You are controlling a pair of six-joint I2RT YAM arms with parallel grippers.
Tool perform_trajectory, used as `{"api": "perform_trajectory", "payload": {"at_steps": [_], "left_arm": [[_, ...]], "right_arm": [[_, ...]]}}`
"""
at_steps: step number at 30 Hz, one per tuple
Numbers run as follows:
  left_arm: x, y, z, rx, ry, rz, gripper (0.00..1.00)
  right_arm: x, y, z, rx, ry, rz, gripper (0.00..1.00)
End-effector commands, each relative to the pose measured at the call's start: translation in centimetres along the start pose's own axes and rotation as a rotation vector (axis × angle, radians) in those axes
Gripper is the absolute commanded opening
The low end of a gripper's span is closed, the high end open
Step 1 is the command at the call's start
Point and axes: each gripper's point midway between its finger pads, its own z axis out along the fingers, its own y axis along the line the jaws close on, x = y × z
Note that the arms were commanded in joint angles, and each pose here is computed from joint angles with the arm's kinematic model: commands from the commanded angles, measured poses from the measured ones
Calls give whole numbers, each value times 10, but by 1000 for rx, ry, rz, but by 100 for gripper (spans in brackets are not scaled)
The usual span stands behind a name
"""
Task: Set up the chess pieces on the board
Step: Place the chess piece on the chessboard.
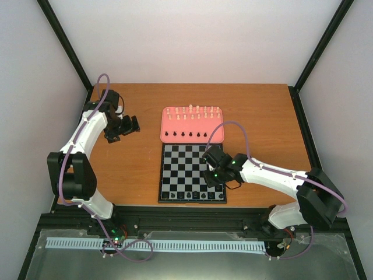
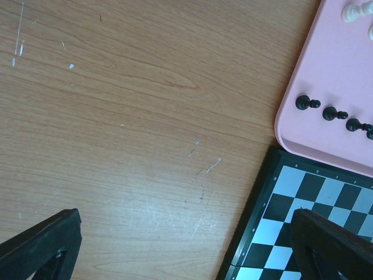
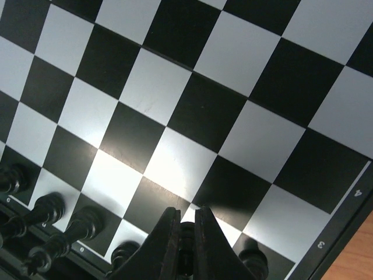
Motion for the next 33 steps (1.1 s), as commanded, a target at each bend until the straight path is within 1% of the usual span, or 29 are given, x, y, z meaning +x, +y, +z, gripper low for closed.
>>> {"api": "perform_trajectory", "payload": {"at_steps": [1,33], "left_arm": [[-3,-7,-7,25,-32,31,100],[3,-2,-5,16,-23,30,100]], "right_arm": [[3,-1,-5,6,-26,17,3],[17,-9,16,34,32,13,4]]}}
